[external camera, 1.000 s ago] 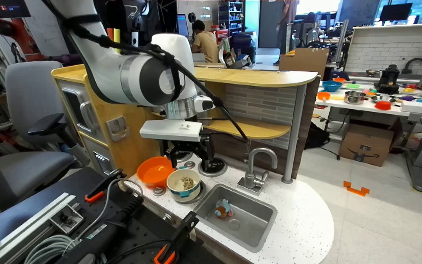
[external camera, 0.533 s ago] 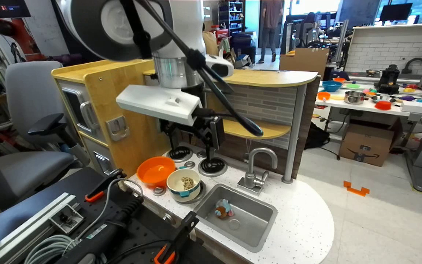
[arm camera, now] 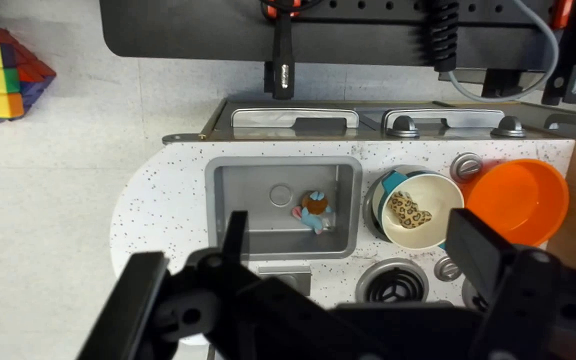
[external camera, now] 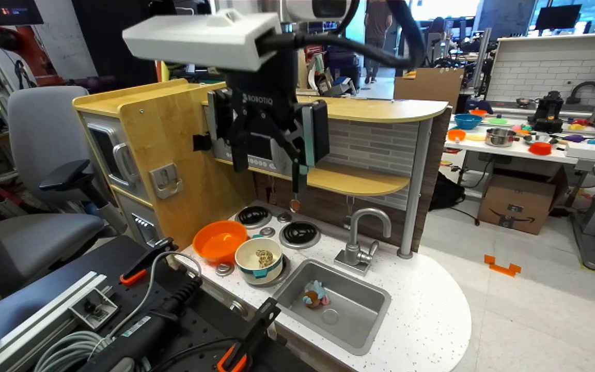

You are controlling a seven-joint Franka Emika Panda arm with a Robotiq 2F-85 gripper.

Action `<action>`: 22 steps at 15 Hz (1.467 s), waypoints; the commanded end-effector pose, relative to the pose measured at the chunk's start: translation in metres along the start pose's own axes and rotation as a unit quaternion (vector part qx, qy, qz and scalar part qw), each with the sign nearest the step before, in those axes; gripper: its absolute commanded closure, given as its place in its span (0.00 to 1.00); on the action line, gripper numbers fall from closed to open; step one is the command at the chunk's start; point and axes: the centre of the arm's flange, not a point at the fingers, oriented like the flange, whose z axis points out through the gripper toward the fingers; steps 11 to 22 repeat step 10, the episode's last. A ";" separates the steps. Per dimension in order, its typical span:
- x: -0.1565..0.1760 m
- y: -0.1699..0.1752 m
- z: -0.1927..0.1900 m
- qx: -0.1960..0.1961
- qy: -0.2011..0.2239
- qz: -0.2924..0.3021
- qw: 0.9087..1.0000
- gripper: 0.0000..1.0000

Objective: Remove the brown toy from the sink and put it in the white pot

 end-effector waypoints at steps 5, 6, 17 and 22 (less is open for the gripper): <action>-0.002 -0.002 -0.013 -0.008 -0.022 0.006 1.000 0.00; -0.002 -0.002 -0.013 -0.008 -0.022 0.006 1.000 0.00; -0.002 -0.001 -0.013 -0.008 -0.022 0.007 1.000 0.00; -0.002 -0.001 -0.013 -0.008 -0.022 0.007 1.000 0.00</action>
